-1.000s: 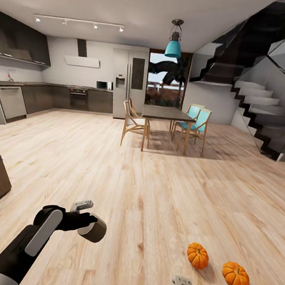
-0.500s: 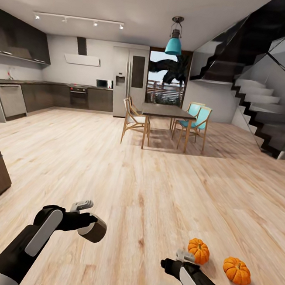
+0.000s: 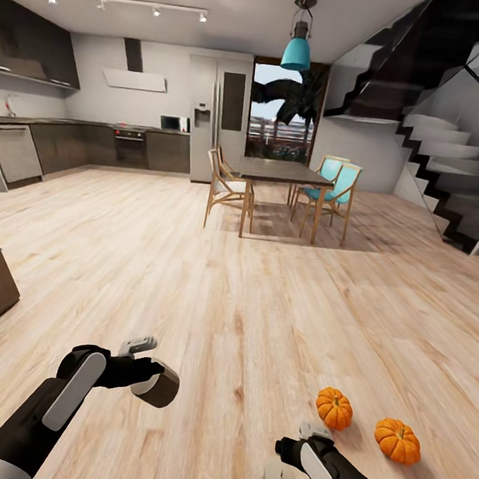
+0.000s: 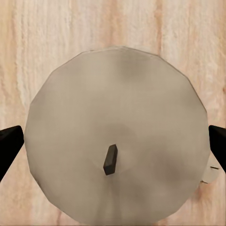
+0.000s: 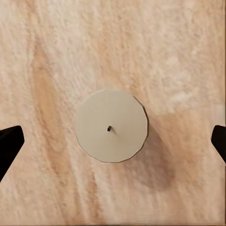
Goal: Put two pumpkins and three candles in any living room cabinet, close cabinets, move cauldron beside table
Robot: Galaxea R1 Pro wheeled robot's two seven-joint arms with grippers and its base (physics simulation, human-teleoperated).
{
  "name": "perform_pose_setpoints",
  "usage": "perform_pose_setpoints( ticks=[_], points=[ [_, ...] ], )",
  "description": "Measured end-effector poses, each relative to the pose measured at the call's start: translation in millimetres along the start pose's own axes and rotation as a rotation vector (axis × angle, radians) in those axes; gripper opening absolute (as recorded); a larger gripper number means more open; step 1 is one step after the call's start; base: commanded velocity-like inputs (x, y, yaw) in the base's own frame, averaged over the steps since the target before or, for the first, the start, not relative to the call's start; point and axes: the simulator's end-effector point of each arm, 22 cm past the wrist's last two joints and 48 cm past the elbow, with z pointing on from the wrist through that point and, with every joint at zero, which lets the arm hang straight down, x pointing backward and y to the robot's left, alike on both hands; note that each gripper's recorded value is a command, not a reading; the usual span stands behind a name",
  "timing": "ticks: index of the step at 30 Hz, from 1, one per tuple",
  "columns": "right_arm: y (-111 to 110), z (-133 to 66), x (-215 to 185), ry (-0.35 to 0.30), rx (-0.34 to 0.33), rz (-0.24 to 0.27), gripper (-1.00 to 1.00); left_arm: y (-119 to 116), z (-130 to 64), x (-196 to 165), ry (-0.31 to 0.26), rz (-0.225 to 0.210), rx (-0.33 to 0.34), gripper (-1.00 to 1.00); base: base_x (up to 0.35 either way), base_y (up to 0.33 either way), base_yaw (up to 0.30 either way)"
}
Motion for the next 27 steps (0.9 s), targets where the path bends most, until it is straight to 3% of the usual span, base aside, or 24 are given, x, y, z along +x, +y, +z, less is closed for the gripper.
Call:
perform_pose_setpoints(
  ticks=[10, 12, 14, 15, 16, 17, 19, 23, 27],
  points=[
    [-2.1, 4.2, 3.6, 0.006, 0.008, 0.0, 1.0, 8.4, 1.1, -2.7, -0.009, 0.01, -0.041, -1.0, 0.0, 0.0, 0.0],
    [-1.9, 4.1, 3.7, 0.007, 0.007, 0.0, 1.0, 3.1, -9.6, -14.7, -0.045, 0.018, -0.037, -1.0, 0.0, 0.0, 0.0],
    [-1.7, 4.1, 4.0, 0.007, 0.006, 0.0, 1.0, -12.2, -20.0, -17.4, -0.069, 0.01, 0.016, -1.0, 0.0, 0.0, 0.0],
    [-1.5, 4.2, 4.0, 0.008, 0.005, 0.0, 1.0, -26.2, -30.7, -13.8, -0.08, 0.004, 0.071, -1.0, 0.0, 0.0, 0.0],
    [-1.5, 4.1, 4.1, 0.008, 0.005, 0.0, 1.0, -47.1, -41.5, -9.2, -0.076, -0.035, 0.172, -1.0, 0.0, 0.0, 0.0],
    [-1.4, 4.1, 4.1, 0.008, 0.005, 0.0, 1.0, -55.3, -47.6, -6.6, -0.066, -0.056, 0.225, -1.0, 0.0, 0.0, 0.0],
    [-1.5, 6.9, 7.1, 0.015, 0.004, 0.0, 1.0, -53.5, -53.2, -1.4, -0.036, -0.076, 0.272, -1.0, 0.0, 0.0, 0.0],
    [-0.5, 11.8, 10.6, 0.021, 0.001, 0.002, 1.0, -62.9, -65.0, 4.2, 0.025, -0.157, 0.407, -1.0, 0.0, 0.0, 0.0],
    [-1.2, 17.0, 15.3, 0.029, 0.003, 0.002, 1.0, -68.3, -64.9, 10.0, 0.063, -0.193, 0.458, -1.0, 0.0, 0.0, 0.0]
  ],
)
